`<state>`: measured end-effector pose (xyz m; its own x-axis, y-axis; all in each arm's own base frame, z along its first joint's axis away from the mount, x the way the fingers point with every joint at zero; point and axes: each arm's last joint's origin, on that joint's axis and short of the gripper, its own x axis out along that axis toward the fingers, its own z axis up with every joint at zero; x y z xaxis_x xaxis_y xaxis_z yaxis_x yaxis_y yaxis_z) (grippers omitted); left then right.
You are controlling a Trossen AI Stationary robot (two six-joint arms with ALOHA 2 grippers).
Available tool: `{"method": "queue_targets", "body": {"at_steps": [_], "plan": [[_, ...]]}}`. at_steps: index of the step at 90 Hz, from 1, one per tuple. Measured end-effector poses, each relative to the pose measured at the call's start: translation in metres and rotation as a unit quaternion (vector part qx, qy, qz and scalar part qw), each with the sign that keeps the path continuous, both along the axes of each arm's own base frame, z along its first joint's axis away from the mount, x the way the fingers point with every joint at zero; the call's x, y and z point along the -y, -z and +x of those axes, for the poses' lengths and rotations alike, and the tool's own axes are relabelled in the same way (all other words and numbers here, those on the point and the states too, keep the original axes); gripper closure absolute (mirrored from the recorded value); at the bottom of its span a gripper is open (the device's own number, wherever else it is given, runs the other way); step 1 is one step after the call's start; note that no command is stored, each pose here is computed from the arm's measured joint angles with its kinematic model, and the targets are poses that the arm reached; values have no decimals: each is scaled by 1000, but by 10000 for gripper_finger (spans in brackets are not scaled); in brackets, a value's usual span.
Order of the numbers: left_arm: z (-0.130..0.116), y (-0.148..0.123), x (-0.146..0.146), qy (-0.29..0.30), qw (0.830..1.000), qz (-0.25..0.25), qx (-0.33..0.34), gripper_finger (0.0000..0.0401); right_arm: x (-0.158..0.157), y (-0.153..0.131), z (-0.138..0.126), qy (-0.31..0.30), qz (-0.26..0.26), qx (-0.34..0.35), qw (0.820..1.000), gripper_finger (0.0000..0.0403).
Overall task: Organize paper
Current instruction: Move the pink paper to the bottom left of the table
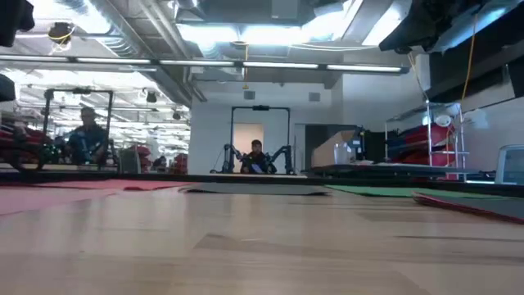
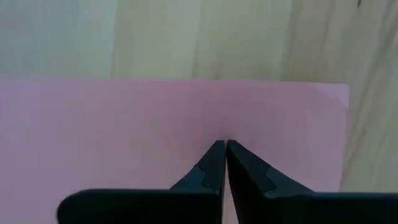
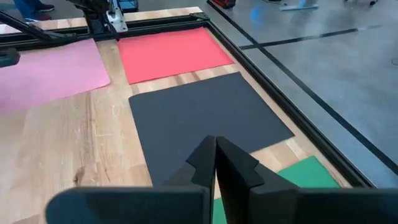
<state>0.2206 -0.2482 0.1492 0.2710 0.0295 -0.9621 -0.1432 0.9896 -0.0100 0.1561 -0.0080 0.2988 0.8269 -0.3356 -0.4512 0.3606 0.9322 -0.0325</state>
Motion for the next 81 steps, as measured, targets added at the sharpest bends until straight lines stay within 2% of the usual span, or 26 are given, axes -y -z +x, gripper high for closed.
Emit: {"method": "queue_targets", "body": {"at_steps": [15,23,32,43,52,58,67,81], "plan": [[0,-13,4,-5,1000,-19,18,401,0,0,0,0,0,-2,1000,403],[1,-18,4,-8,1000,-9,26,401,0,0,0,0,0,-2,1000,403],[-2,-16,-10,-45,998,35,-7,401,0,0,0,0,0,-2,1000,403],[-7,-10,-30,-103,989,94,-45,401,0,0,0,0,0,-2,1000,403],[-8,-6,-46,-160,975,149,-27,401,0,0,0,0,0,-2,1000,403],[-6,-1,-58,-203,965,168,-13,401,0,0,0,0,0,-2,1000,403],[-3,9,-72,-238,956,172,-15,401,0,0,0,0,0,-2,1000,403],[0,23,-82,-248,957,152,-1,401,0,0,0,-1,1,-2,1000,403]]}}
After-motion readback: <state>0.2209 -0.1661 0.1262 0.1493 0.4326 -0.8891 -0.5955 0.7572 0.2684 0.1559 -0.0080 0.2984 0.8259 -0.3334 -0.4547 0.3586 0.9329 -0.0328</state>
